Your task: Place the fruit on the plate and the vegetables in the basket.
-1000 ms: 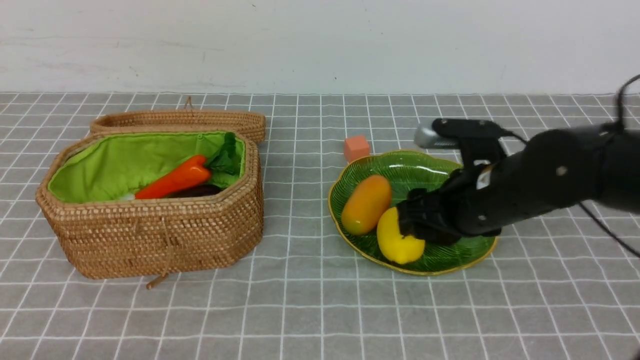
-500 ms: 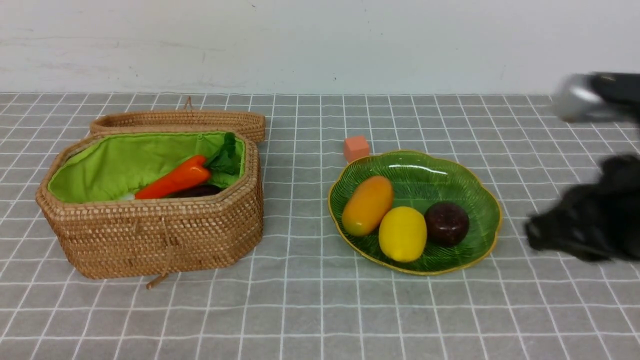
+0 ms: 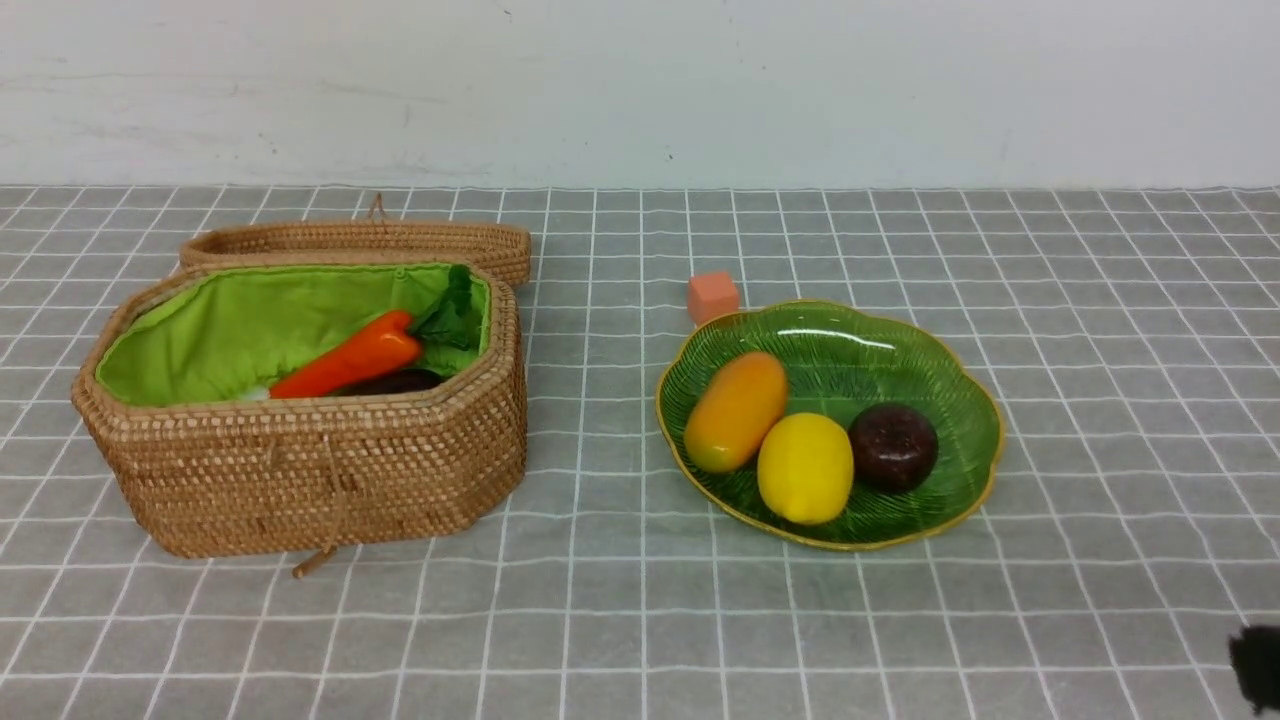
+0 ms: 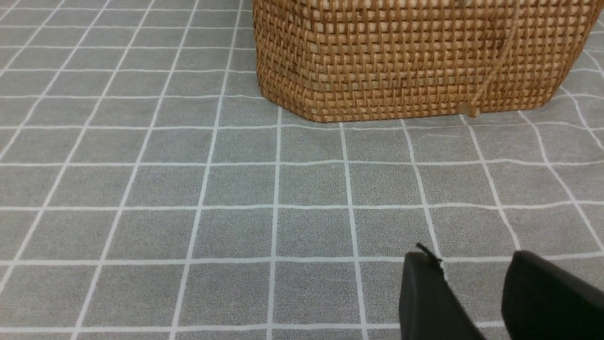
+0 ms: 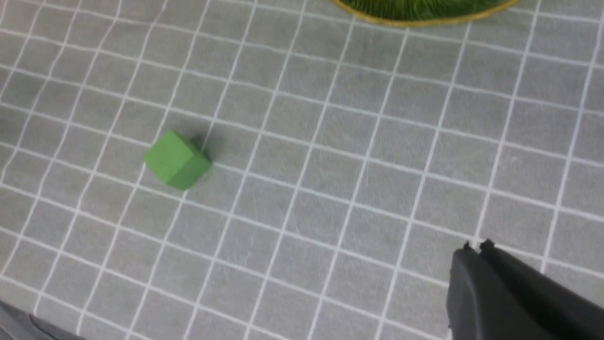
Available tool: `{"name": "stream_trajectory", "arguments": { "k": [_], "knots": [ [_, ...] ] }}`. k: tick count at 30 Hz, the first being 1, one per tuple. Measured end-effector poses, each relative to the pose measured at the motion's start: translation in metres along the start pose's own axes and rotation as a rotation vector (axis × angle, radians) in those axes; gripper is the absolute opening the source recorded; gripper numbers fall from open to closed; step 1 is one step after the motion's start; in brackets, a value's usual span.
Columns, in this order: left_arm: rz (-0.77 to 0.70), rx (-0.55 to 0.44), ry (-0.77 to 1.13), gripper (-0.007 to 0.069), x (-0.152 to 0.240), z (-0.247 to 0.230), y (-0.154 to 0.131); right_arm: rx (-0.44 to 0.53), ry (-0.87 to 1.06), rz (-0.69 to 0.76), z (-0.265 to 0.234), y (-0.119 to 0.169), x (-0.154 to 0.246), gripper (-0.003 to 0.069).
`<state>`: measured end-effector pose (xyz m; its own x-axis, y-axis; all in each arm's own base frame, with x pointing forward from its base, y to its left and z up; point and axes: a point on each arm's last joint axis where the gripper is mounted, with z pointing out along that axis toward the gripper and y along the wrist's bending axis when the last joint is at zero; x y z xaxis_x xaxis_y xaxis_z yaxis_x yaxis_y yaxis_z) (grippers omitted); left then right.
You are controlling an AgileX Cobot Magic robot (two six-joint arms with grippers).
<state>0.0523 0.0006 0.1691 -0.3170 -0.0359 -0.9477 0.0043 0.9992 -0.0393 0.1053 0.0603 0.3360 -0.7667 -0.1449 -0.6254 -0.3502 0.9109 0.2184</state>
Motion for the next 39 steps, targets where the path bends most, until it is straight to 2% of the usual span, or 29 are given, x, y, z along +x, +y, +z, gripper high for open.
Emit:
{"name": "stream_trajectory", "arguments": {
  "k": [4,8,14,18,23,39],
  "knots": [
    [0.0,0.0,0.0,0.0239,0.0,0.0,0.0,0.062,-0.046,-0.055,-0.003,-0.006,0.0,-0.0012],
    [0.0,0.0,0.0,0.0239,0.0,0.0,0.0,0.205,-0.289,-0.01,-0.018,-0.027,0.007,-0.0008],
    [0.0,0.0,0.0,0.0239,0.0,0.0,0.0,0.357,-0.477,0.118,-0.002,-0.051,0.064,-0.0004],
    [0.0,0.0,0.0,0.0239,0.0,0.0,0.0,0.424,-0.541,0.16,0.031,-0.063,0.112,-0.0001],
    [0.0,0.0,0.0,0.0239,0.0,0.0,0.0,0.445,-0.597,0.156,0.069,-0.074,0.152,0.0001],
    [0.0,0.0,0.0,0.0239,0.0,0.0,0.0,0.441,-0.63,0.153,0.069,-0.074,0.151,0.0015]
  ]
}}
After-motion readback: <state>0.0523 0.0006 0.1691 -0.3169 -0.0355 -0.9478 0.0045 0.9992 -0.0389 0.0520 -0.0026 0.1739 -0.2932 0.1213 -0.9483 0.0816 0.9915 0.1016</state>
